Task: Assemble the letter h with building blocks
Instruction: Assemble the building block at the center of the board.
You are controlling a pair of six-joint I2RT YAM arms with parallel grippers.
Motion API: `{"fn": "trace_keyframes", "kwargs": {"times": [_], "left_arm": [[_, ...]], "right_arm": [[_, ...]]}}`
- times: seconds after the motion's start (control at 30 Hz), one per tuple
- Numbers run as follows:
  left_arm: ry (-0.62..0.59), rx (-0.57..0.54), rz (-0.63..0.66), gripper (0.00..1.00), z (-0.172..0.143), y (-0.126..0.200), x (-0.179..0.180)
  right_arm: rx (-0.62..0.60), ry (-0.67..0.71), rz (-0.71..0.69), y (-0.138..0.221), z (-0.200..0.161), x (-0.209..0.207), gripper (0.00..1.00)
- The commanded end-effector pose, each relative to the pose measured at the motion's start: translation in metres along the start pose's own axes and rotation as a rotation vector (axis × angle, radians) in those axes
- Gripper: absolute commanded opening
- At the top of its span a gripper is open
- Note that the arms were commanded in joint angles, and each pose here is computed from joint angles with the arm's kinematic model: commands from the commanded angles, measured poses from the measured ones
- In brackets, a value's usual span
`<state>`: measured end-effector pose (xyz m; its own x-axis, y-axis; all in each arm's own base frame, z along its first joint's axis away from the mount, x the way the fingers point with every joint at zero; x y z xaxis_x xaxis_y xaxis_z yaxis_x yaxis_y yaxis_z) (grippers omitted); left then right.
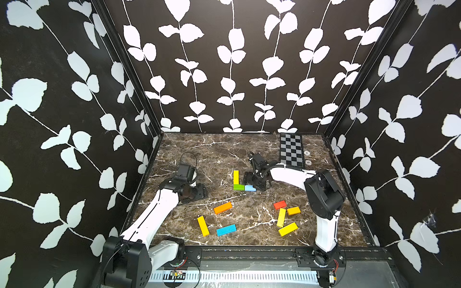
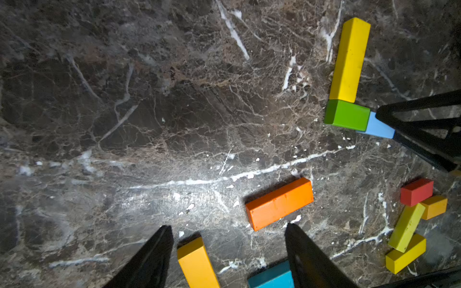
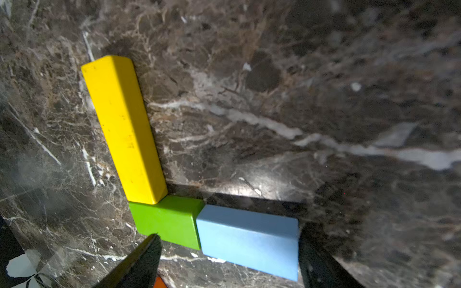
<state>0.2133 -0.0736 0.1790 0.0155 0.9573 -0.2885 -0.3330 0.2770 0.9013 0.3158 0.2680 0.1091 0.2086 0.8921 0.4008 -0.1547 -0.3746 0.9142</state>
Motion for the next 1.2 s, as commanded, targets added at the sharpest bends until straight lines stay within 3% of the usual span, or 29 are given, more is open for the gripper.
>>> {"fn": "trace_keyframes", "kwargs": {"times": [0.0, 0.63, 0.87, 1.0, 1.17], "left_arm": [[-0.008, 0.007, -0.005, 0.74, -0.003, -0.003, 0.0], [0.0, 0.019, 0.009, 0.74, -0.006, -0.004, 0.001], [-0.007, 0.029, 0.026, 0.74, -0.007, -0.003, -0.001], [-0.008, 0.069, 0.121, 0.74, -0.021, -0.001, 0.0], [0.034, 0.119, 0.233, 0.72, -0.055, 0.007, 0.005]], "right_arm": [[-0.002, 0.001, -0.029, -0.003, -0.001, -0.001, 0.85], [0.008, 0.011, -0.041, -0.004, 0.003, 0.001, 0.83], [-0.034, 0.021, -0.061, 0.01, 0.005, 0.001, 0.88], [-0.093, 0.091, -0.053, 0.039, 0.007, 0.012, 0.92], [-0.108, 0.364, -0.028, 0.069, -0.025, 0.039, 0.9]]}}
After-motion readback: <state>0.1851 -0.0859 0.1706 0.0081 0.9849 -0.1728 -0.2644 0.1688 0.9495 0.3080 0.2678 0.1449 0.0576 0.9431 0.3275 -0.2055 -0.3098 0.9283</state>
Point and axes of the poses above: each gripper's point midway between its finger pads, its own y axis back along the fingers, its own x axis along the line the jaws close on, z = x × y, the point moved 8 cm from there along y, back along the fingers, and after that the axes turned 5 degrees about -y, right-handed, at the moved point
